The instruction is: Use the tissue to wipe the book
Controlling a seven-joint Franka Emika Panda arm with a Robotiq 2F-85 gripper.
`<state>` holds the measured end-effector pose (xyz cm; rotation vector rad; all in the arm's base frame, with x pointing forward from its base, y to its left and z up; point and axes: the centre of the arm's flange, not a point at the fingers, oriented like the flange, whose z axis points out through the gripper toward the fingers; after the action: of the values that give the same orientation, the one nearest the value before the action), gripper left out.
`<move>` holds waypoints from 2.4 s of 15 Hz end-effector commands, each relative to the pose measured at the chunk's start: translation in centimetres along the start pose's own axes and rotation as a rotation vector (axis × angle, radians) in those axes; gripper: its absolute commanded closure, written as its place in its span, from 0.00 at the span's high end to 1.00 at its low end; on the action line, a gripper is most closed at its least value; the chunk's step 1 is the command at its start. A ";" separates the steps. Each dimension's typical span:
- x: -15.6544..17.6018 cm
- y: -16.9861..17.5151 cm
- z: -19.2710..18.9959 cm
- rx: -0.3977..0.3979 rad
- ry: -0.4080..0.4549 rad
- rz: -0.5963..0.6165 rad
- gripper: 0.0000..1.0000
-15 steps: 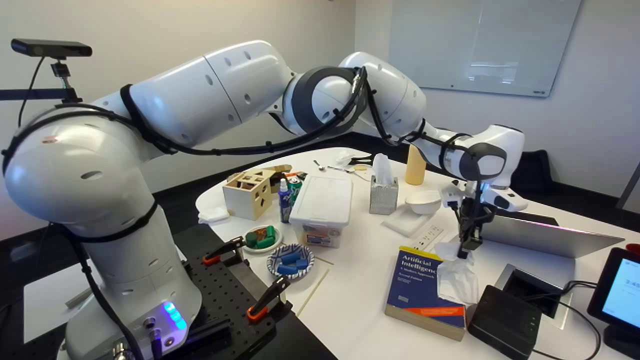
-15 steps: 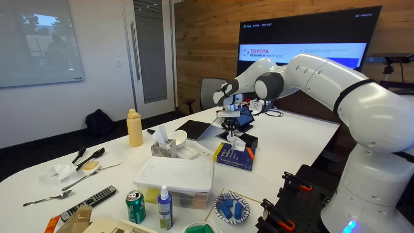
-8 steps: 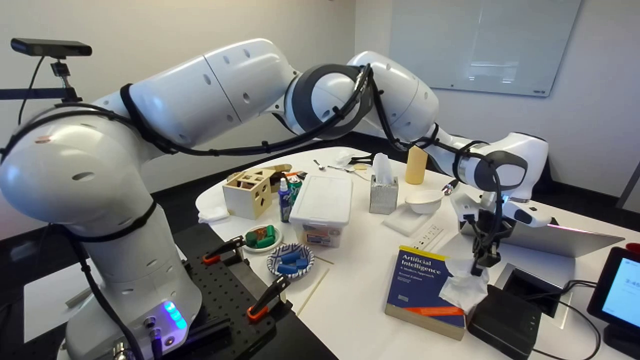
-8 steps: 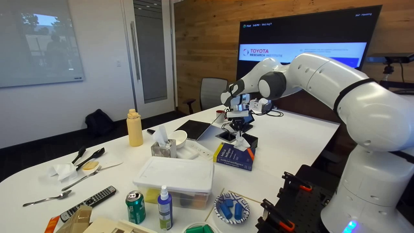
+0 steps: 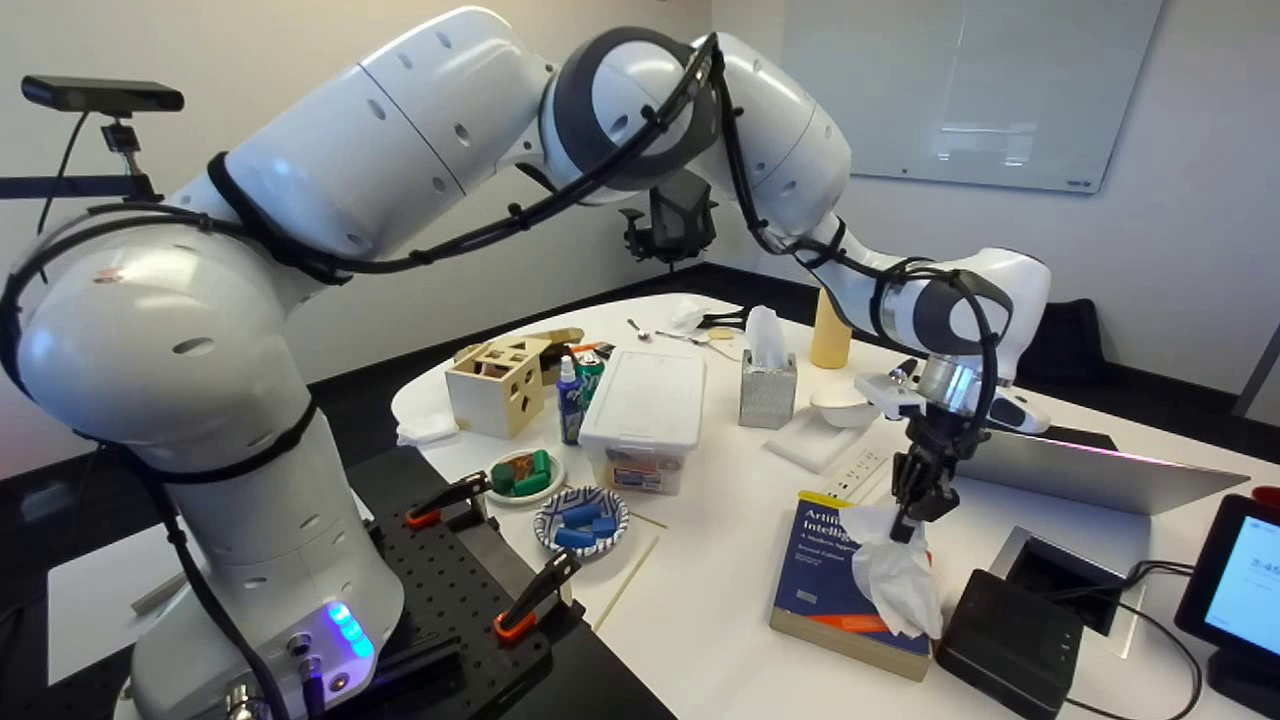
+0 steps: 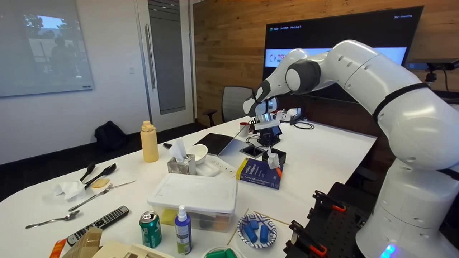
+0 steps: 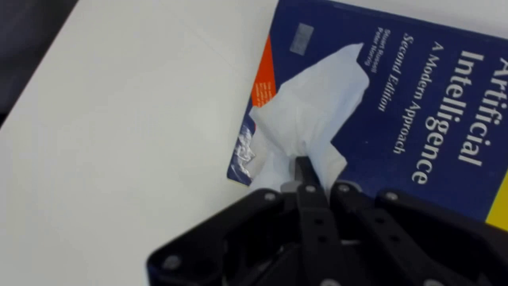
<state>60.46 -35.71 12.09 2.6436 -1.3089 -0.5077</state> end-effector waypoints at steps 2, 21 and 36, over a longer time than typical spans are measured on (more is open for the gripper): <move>-7.2 3.8 -0.1 -0.103 -0.069 -0.043 0.00; -7.3 -5.2 1.2 0.066 0.003 0.122 0.00; -6.7 -6.9 4.5 0.058 -0.013 0.218 0.00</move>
<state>59.31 -29.40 6.57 2.4619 -1.6252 -0.4266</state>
